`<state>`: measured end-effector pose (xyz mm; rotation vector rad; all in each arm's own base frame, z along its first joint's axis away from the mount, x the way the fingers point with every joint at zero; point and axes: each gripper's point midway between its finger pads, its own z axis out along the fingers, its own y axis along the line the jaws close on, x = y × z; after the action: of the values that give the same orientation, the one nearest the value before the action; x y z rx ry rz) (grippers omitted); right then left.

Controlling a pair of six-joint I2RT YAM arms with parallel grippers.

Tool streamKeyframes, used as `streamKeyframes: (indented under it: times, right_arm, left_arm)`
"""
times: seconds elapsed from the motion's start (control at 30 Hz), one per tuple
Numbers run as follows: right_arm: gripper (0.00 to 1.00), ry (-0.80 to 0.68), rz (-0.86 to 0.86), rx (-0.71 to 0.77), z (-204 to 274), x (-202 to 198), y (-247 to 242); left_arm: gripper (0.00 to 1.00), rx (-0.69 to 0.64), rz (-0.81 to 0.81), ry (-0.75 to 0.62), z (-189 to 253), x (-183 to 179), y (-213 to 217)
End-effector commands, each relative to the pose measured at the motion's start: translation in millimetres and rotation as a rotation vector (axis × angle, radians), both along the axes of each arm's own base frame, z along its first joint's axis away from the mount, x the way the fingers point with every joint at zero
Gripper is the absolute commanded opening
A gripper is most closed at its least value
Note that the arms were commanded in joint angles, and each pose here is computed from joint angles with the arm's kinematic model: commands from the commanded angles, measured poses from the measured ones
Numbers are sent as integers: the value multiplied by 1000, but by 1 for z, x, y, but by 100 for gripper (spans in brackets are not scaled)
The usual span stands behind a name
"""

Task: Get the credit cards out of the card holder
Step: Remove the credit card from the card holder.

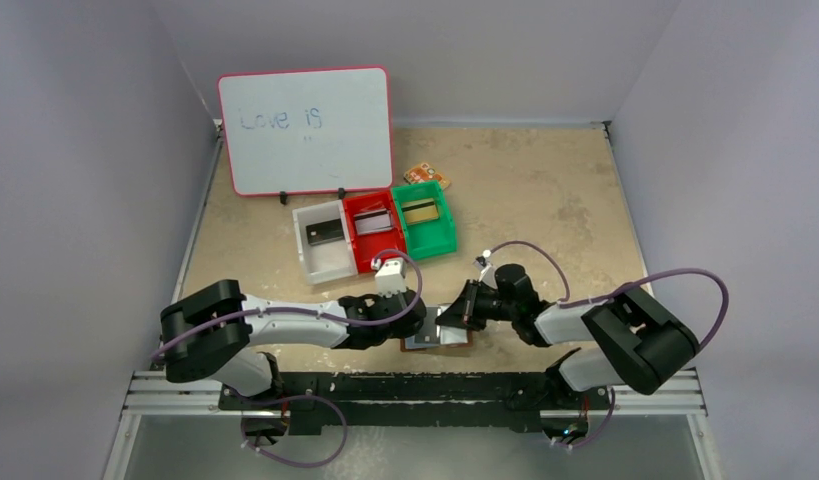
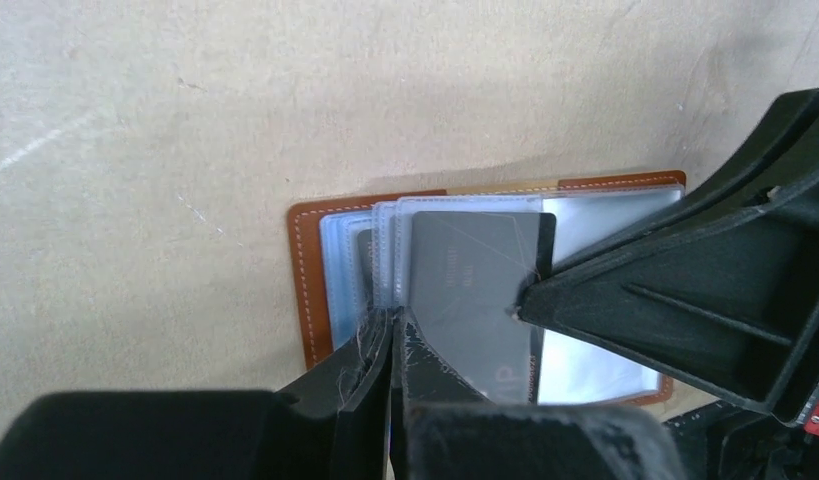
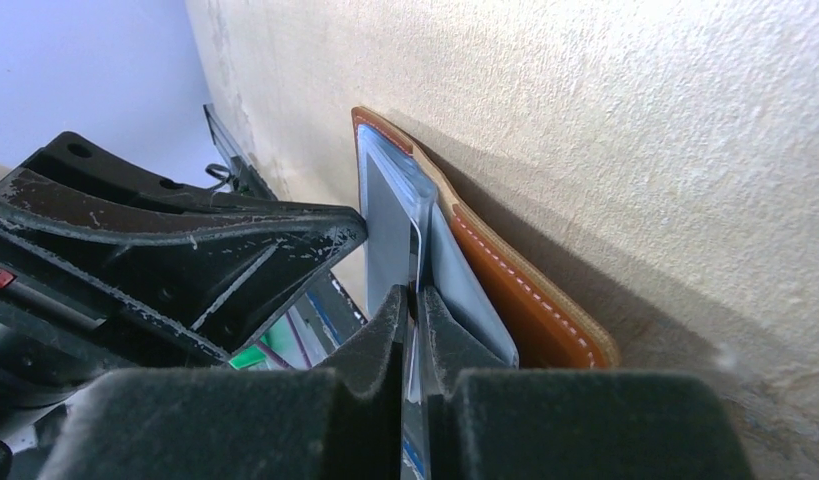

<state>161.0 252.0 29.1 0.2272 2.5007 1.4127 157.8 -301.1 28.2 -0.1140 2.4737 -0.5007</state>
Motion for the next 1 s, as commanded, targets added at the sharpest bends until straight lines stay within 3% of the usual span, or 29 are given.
streamKeyframes:
  times: [0.0,0.1,0.27,0.43,0.5,0.73,0.87,0.97]
  right_arm:
    - [5,-39,22,16,8,0,0]
    - [5,-41,26,32,11,-1,0]
    - [13,-41,33,58,16,-1,2]
    - [6,-16,3,-15,2,2,-4]
    - [6,-9,0,-38,-3,1,-6]
    - [8,-15,19,-35,-5,1,-5]
    - [9,-19,23,-30,-5,2,-3]
    - [10,-11,24,-30,-6,1,-3]
  left_arm:
    - [0,228,-41,54,-37,-15,45]
    - [0,226,-42,54,-37,-15,44]
    - [0,222,-45,55,-37,-15,42]
    - [0,184,-34,35,-26,-12,36]
    - [4,144,-20,16,-15,-8,31]
    - [32,-65,-52,-58,33,1,-6]
    - [38,-41,-100,-51,29,1,-17]
    - [39,76,-99,-14,10,1,-10]
